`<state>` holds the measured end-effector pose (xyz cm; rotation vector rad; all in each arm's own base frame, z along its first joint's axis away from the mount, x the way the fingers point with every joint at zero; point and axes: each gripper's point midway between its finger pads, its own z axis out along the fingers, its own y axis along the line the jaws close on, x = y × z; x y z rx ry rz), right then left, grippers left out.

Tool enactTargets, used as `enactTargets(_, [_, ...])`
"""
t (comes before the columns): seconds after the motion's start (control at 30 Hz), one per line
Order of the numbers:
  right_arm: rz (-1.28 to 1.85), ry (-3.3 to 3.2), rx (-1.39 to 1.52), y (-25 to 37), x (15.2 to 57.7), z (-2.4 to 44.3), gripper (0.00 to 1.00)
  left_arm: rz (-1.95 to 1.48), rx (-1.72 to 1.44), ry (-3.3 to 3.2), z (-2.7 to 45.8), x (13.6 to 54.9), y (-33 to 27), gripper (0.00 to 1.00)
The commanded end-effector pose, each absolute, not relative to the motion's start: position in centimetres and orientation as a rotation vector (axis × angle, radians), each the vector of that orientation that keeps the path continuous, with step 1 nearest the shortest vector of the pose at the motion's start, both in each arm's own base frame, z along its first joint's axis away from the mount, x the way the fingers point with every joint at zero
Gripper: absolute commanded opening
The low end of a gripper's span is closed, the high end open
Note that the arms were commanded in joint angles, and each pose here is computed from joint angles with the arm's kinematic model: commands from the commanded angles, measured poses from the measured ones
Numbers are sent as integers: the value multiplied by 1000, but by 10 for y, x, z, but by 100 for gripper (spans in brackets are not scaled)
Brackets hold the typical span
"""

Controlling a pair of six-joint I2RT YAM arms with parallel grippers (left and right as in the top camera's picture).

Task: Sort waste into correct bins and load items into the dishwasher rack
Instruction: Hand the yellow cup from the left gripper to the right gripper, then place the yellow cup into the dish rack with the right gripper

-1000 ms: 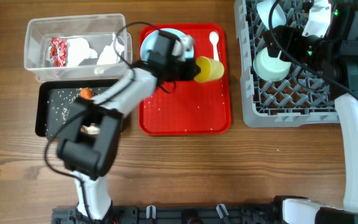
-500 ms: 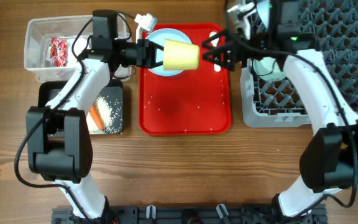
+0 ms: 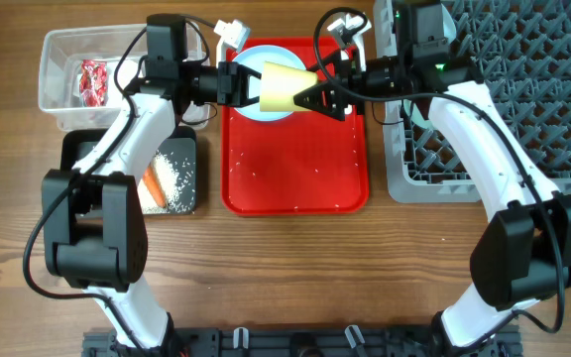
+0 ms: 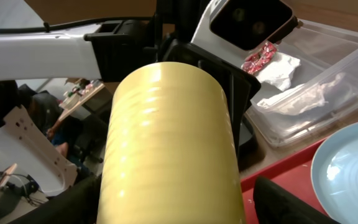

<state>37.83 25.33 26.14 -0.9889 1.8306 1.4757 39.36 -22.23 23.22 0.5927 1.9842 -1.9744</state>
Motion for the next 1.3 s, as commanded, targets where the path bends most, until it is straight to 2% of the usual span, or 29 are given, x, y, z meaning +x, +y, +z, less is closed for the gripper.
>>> enactTargets(0.0, [1466,1852,-995,259,379,254,69,-1946,638,1949,244,392,-223,4])
enactTargets(0.1, [1468,1842,-1008,263,378,254,52,-1946,637,1949,244,392,-223,4])
enactTargets(0.13, [1468,1841,-1009,263,378,254,50,-1946,638,1949,244,392,-223,4])
enactTargets(0.2, [1467,1840,-1009,263,378,255,46,-1946,638,1949,244,392,-223,13])
enactTargets(0.27, [1465,1840,-1008,262,378,255,45,-1947,637,1949,244,392,-223,31])
enactTargets(0.3, [1464,1841,-1005,261,379,255,45,-1947,637,1949,244,392,-223,33])
enactTargets(0.43, [1450,1858,-965,248,387,254,45,-1949,639,1947,244,392,-223,34])
enactTargets(0.73, [1361,2032,-689,164,415,235,43,-1927,597,1945,244,400,-208,42])
enactTargets(0.8, [1331,2098,-614,149,418,229,39,-1906,580,1951,243,404,-205,51])
enactTargets(0.87, [1249,2208,-510,135,419,223,38,-1809,515,1999,233,417,-204,68])
enactTargets(0.9, [1203,2256,-463,130,418,223,38,-1754,478,2024,228,425,-203,89])
enactTargets(0.93, [1154,2298,-422,125,416,224,38,-1701,444,2046,223,432,-202,100])
enactTargets(1.07, [850,2498,-221,92,385,243,39,-1456,290,2127,202,463,-190,100])
enactTargets(1.27, [252,2795,153,16,328,223,39,-1436,277,2133,200,465,-189,100])
